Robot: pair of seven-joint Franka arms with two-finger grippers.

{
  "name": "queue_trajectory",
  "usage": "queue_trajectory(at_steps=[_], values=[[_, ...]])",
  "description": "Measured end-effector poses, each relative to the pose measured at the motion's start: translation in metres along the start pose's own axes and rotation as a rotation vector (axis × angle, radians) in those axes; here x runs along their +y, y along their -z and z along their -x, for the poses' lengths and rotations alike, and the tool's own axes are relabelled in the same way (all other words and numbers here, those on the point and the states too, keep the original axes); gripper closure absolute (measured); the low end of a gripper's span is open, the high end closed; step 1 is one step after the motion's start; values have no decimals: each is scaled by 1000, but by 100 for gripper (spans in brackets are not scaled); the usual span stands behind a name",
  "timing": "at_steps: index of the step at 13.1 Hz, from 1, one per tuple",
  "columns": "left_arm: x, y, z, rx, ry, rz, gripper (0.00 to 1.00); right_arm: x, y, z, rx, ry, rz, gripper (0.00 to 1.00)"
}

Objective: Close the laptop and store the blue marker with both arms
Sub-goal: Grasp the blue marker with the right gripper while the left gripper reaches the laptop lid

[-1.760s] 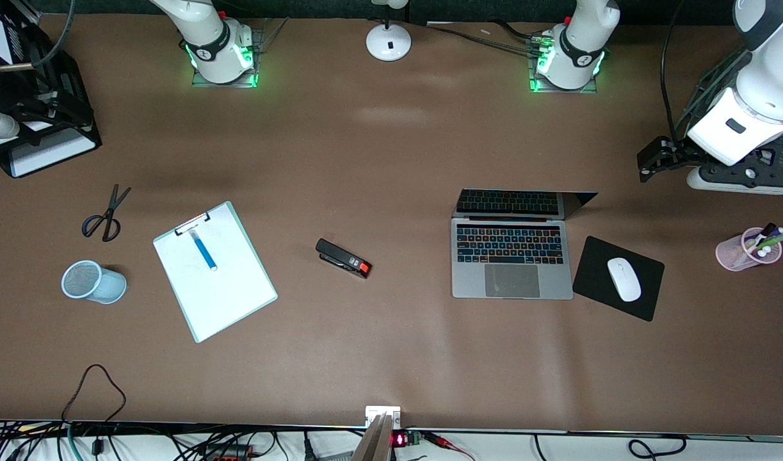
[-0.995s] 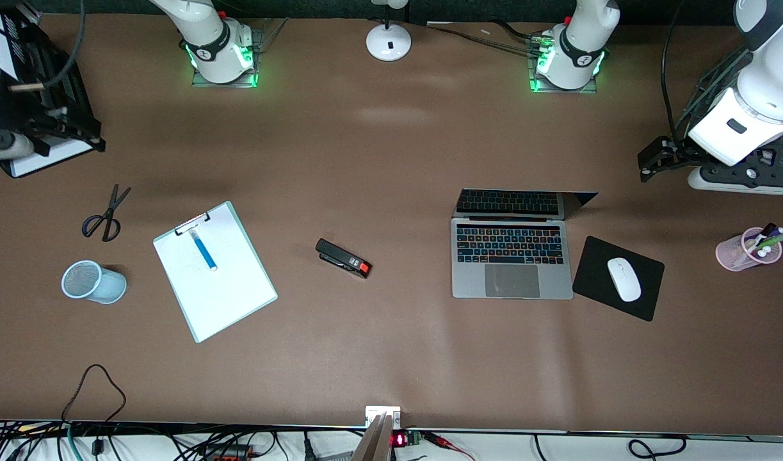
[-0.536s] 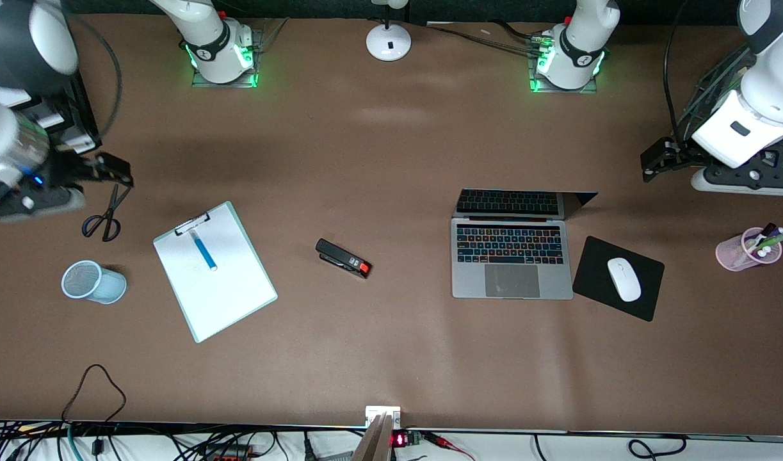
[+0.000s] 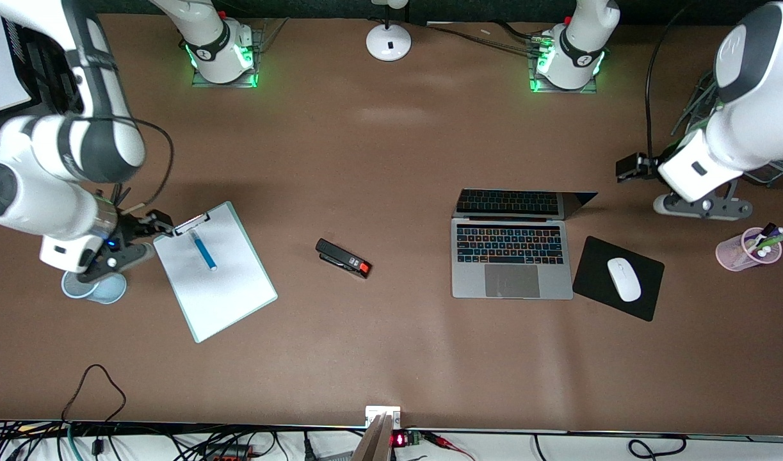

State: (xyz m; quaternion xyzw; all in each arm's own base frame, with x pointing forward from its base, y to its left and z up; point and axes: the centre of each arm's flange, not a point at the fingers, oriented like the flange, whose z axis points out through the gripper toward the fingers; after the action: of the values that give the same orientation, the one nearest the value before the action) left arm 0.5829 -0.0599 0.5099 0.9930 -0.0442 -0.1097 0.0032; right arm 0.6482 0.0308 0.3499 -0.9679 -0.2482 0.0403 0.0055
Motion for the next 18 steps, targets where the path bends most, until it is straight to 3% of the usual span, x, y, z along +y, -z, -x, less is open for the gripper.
queue_trajectory(at_steps=[1,2,5,9,12,14,18], values=[[3,-2,-5,-19,-7,9,5,-2,-13,-6,4,24,3,22],[7,-4,-6,-40,-14,13,13,-5,-24,-12,8,46,7,28],[21,6,-4,-56,-39,9,50,-9,-48,-20,2,79,6,40],[26,-3,4,-147,-36,44,94,-13,-77,-26,-14,94,0,43],[45,-17,10,-221,20,164,99,-19,-95,-32,-13,115,5,45],[71,-34,12,-233,14,175,99,-24,-105,-37,-8,134,11,46],[141,-99,25,-105,0,157,99,-24,-122,-40,-1,166,19,49]])
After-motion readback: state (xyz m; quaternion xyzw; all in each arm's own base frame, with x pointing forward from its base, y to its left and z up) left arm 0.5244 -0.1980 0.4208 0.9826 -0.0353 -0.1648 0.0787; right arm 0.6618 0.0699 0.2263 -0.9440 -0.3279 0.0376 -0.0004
